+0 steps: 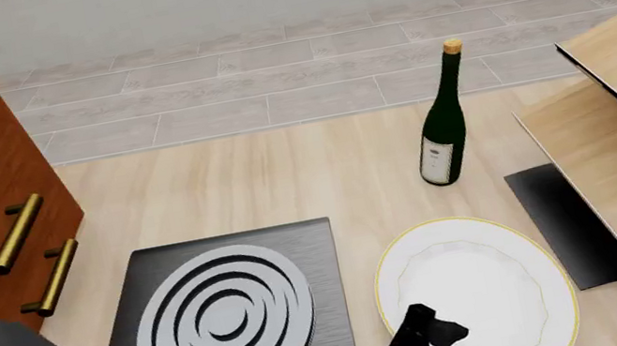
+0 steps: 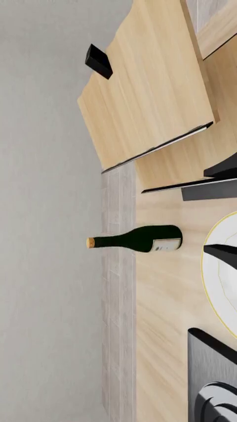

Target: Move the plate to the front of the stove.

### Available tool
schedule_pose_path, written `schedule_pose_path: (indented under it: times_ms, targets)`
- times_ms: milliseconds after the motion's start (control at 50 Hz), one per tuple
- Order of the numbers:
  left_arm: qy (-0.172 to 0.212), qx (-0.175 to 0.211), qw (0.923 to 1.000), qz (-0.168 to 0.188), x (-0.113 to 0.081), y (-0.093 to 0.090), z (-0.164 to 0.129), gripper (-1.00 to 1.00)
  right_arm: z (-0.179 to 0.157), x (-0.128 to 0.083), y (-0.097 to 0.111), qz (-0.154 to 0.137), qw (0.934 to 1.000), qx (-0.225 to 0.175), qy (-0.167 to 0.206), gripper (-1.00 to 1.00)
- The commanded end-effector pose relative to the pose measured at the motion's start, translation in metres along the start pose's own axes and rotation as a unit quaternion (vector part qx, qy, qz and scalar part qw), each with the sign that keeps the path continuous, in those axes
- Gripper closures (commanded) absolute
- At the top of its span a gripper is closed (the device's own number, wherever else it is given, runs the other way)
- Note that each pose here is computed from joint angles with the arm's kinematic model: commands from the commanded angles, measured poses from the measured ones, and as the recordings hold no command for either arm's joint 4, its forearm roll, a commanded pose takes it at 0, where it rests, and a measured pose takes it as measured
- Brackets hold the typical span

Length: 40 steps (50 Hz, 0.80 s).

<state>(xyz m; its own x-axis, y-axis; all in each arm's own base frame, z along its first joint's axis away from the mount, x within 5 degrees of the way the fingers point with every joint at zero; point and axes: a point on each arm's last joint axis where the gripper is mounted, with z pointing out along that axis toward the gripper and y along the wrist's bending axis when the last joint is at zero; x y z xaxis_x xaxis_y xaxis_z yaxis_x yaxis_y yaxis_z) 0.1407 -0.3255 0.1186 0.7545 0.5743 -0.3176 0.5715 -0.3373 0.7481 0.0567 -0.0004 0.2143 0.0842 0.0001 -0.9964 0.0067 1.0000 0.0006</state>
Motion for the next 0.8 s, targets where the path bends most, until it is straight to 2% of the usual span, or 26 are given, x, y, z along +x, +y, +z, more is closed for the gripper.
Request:
schedule_pose_path:
  times_ms: [20, 560, 800]
  targets:
    - [0.006, -0.002, 1.0000, -0.003, 0.006, 0.001, 0.001, -1.00, 0.000, 0.000, 0.000, 0.000, 1.0000, 0.000, 0.000, -1.00]
    - [0.018, -0.008, 0.9998, -0.009, 0.017, 0.003, 0.002, -1.00, 0.000, 0.000, 0.000, 0.000, 1.0000, 0.000, 0.000, -1.00]
    - [0.028, -0.017, 0.9994, -0.009, 0.029, 0.003, 0.003, -1.00, 0.000, 0.000, 0.000, 0.000, 1.0000, 0.000, 0.000, -1.00]
